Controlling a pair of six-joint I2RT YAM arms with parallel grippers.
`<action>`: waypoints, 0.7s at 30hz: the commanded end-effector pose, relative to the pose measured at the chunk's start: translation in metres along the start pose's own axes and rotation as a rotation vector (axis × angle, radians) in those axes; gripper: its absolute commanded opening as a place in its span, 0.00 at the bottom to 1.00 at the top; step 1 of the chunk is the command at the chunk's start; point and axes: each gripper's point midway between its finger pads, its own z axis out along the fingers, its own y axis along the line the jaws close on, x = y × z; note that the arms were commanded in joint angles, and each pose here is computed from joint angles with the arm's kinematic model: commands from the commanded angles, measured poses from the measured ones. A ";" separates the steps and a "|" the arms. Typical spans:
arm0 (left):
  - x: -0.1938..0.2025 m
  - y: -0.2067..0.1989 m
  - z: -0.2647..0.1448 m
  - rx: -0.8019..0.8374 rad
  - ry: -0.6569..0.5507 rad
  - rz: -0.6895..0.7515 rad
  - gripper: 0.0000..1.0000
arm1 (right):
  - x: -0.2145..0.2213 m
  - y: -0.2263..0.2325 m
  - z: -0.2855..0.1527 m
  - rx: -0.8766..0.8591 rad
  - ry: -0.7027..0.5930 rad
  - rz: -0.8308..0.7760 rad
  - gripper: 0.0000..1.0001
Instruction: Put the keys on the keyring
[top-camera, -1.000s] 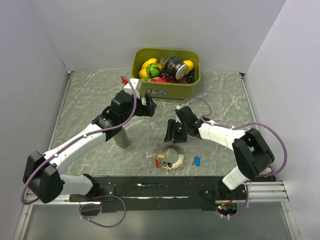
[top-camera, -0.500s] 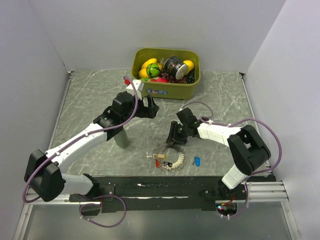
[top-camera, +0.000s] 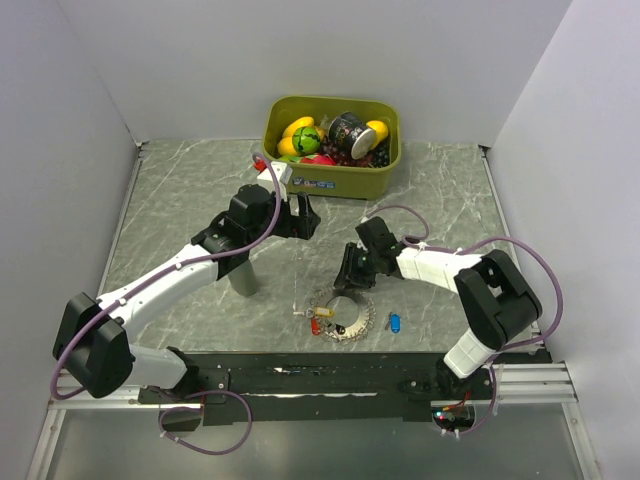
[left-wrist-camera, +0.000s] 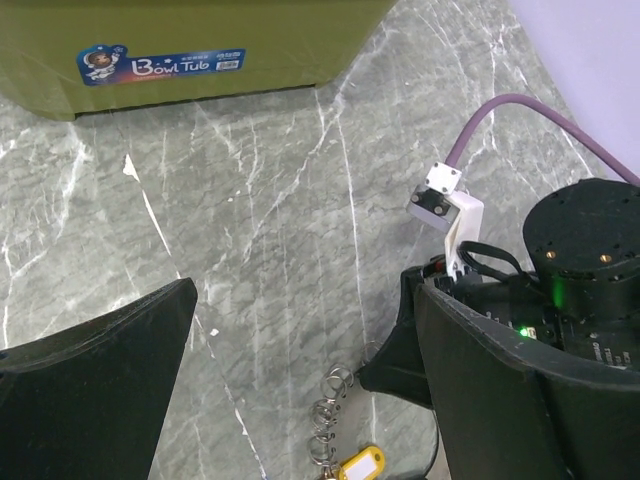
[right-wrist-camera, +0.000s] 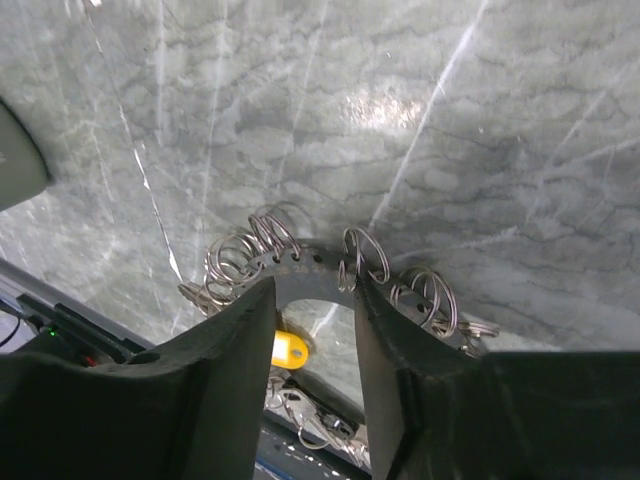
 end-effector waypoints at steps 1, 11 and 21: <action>-0.010 -0.006 -0.001 0.025 -0.027 -0.019 0.96 | -0.009 -0.004 0.007 0.001 -0.028 0.038 0.40; -0.005 -0.009 0.001 0.045 -0.007 -0.021 0.96 | -0.016 -0.019 0.018 0.073 -0.044 0.024 0.28; -0.010 -0.008 -0.003 0.036 -0.022 0.006 0.96 | -0.032 -0.012 0.002 0.083 -0.085 -0.100 0.00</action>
